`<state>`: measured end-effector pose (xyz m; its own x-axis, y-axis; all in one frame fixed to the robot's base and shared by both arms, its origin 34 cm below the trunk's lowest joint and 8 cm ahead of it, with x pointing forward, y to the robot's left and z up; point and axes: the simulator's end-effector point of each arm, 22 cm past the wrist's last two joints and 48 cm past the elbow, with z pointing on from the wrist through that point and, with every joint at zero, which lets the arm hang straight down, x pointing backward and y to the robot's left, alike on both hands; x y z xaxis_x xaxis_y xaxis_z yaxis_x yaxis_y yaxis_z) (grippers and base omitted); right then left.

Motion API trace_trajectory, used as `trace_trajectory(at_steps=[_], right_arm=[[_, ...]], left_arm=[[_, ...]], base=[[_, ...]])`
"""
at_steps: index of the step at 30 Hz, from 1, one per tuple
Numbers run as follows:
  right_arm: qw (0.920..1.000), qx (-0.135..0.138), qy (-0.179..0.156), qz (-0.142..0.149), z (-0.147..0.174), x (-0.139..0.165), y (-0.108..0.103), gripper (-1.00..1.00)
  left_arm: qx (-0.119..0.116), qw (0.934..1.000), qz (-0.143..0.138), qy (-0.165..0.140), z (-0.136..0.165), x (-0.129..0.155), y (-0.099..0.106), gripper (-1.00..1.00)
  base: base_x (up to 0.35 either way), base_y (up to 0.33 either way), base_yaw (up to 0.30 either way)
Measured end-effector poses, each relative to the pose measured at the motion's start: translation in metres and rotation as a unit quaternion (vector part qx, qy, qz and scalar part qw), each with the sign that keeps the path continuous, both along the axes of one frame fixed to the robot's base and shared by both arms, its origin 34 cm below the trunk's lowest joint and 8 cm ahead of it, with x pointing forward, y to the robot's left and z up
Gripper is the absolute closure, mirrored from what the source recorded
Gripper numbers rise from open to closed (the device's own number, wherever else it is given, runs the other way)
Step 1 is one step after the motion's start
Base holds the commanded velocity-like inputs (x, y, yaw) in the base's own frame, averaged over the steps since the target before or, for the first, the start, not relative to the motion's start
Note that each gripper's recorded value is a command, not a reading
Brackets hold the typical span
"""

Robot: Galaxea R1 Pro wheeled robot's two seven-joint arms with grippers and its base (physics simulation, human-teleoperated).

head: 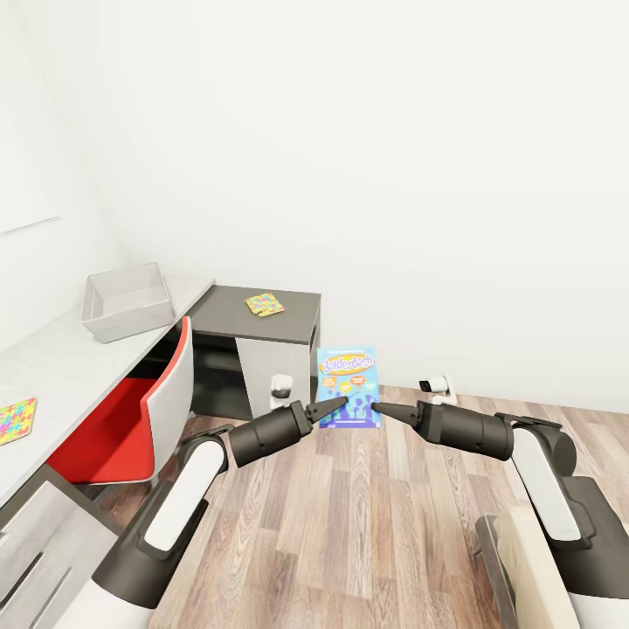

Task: Put all the toys in the child's room - the three board games (two on the bed and one on the table), the two jigsaw puzzles on the table, and the tennis ball on the table - inside the toy box on the table in the child's room.

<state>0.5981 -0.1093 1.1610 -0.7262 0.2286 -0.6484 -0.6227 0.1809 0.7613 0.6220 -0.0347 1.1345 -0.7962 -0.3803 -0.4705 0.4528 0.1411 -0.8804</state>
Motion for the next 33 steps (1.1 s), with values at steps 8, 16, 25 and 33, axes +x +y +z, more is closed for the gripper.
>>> trace_trajectory(at_steps=[8,16,25,33], right_arm=[[0.9999,0.014,0.002,0.006,0.0057,-0.0024,0.0007,1.0],[0.9997,0.022,0.002,0.009,0.0091,-0.0037,0.001,1.0],[0.9997,0.022,0.002,0.009,0.0091,-0.0037,0.001,1.0],[0.9997,0.022,0.002,0.008,0.009,-0.004,0.0008,1.0]], left_arm=[[0.007,1.0,0.002,-0.004,-0.0021,0.0008,0.0,1.0],[0.012,0.9999,0.004,-0.007,-0.0038,0.0016,0.0007,1.0],[0.011,0.9999,0.003,-0.006,-0.0039,0.0012,0.0011,1.0],[0.011,0.9999,0.003,-0.006,-0.0039,0.0011,0.0012,1.0]], base=[[0.0,0.0,0.0],[0.0,0.0,0.0],[0.0,0.0,0.0],[0.0,0.0,0.0]])
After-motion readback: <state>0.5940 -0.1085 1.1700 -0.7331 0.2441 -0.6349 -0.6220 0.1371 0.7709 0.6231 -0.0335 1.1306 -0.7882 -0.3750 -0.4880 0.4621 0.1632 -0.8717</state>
